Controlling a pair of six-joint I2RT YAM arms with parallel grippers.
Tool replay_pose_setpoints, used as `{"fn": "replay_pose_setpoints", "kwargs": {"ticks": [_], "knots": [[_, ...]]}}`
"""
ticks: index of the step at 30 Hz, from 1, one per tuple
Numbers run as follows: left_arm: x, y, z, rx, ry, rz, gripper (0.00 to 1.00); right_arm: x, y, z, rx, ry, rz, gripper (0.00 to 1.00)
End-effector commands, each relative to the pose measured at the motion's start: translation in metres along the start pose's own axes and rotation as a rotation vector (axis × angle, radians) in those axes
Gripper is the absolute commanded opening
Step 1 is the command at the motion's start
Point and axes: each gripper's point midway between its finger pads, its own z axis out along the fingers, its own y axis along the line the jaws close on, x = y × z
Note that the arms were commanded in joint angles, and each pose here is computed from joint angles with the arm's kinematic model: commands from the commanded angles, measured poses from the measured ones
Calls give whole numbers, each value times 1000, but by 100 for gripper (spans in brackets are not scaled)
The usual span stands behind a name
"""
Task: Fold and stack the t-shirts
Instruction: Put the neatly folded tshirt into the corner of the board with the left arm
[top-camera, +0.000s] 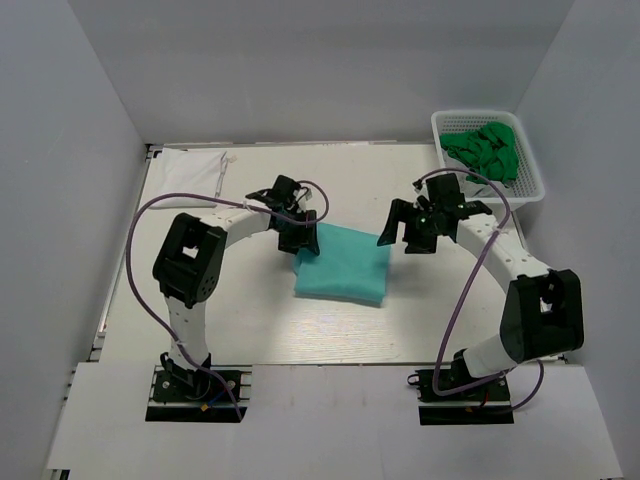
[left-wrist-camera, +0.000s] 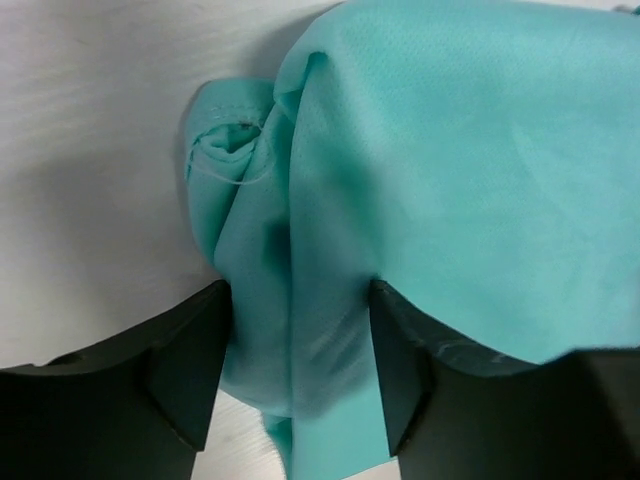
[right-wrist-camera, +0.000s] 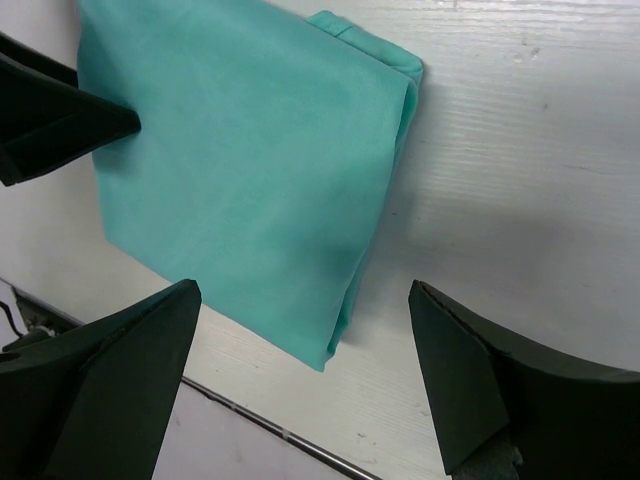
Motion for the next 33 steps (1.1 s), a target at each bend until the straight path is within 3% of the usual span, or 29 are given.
{"fn": "replay_pose_setpoints", "kwargs": {"ticks": [1,3,4,9,11,12,13,19,25,28,33], "knots": [[48,24,22,-181,111,-88,64,-4,-9,-10,53,-50,1,91],[58,36,25,-291,126,-114,55,-4,-15,-13,80,-63,9,91],[59,40,28,-317,121,-152,55,-5,-20,-14,113,-74,15,91],[63,36,33,-344,116,-157,43,-6,-33,-21,176,-102,39,91],[64,32,36,-342,119,-149,28,-7,-35,-24,188,-118,41,91],[65,31,39,-324,128,-133,18,-7,-38,-25,199,-121,43,91],[65,25,41,-288,137,-124,1,-8,-39,-27,201,-130,46,91],[25,2,19,-123,21,-55,0,-9,-49,-32,237,-147,48,91],[-37,-31,-41,42,-170,84,0,-12,-55,-40,266,-174,56,91],[-52,-38,-61,86,-210,167,0,-17,-51,-45,254,-199,54,91],[-78,-15,-82,95,-255,223,0,-32,-45,-53,241,-238,53,91]]}}
